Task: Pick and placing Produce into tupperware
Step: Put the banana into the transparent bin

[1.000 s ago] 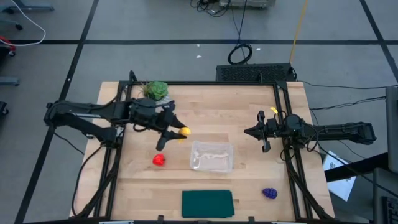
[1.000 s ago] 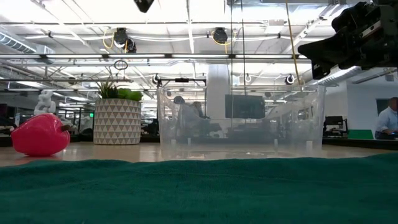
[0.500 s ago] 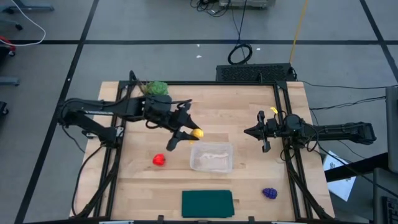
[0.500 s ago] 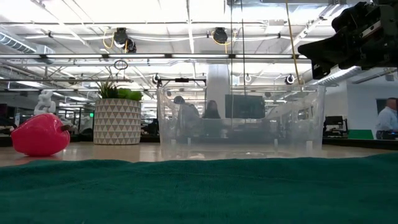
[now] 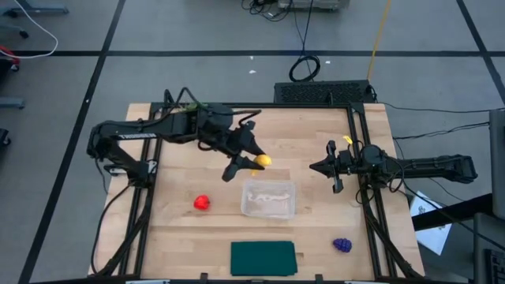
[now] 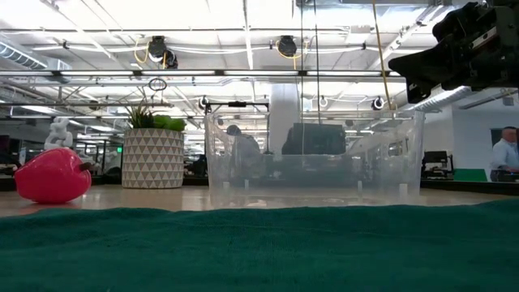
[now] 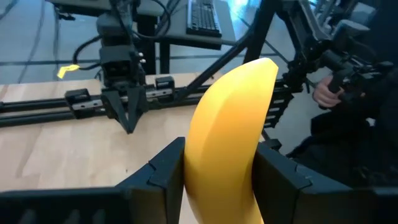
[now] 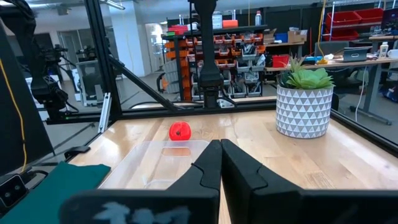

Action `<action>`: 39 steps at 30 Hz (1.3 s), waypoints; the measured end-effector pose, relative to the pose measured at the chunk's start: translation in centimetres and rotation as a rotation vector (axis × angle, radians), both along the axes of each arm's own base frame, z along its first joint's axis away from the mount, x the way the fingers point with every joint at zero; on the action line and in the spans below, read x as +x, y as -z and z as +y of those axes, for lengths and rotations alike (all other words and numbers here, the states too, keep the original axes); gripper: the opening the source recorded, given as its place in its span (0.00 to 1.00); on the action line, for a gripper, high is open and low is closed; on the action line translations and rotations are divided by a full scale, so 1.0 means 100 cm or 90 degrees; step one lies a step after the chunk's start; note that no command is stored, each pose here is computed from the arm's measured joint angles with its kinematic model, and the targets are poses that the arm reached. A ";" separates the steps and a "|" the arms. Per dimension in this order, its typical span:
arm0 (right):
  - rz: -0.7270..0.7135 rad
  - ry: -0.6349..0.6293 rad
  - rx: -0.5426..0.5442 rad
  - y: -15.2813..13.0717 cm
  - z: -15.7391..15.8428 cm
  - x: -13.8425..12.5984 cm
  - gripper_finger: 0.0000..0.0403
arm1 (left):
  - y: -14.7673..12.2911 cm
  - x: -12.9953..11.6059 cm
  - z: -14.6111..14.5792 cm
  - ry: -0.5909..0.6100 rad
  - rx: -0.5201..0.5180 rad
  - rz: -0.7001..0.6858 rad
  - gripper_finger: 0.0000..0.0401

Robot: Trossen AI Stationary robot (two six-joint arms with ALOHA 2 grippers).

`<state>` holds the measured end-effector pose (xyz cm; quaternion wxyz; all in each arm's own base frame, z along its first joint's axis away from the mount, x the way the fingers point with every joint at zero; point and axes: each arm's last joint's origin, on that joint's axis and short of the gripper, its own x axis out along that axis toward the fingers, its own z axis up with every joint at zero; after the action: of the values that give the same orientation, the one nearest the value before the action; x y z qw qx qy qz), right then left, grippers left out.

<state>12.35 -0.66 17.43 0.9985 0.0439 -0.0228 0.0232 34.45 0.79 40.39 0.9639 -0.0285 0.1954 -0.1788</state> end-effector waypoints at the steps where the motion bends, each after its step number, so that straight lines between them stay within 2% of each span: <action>1: 0.000 0.000 0.000 0.000 0.000 0.000 0.00 | 0.000 0.002 0.001 0.002 -0.001 0.002 0.38; 14: 0.000 0.000 0.000 0.000 0.000 0.000 0.00 | 0.003 0.002 0.000 0.000 0.000 0.017 0.38; 20: 0.000 0.000 0.000 0.000 0.000 0.000 0.00 | 0.009 0.001 0.003 -0.079 0.020 0.064 0.38; 28: 0.000 0.000 -0.002 0.000 0.000 0.000 0.00 | 0.014 0.006 0.005 -0.099 0.019 0.073 0.38; 39: -0.001 0.000 -0.005 0.000 0.000 0.000 0.00 | 0.055 0.036 0.012 -0.094 0.029 0.155 0.38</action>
<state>12.37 -0.67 17.43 0.9987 0.0402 -0.0232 0.0231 38.09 2.02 34.86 0.9440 -0.0425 0.3119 -0.0983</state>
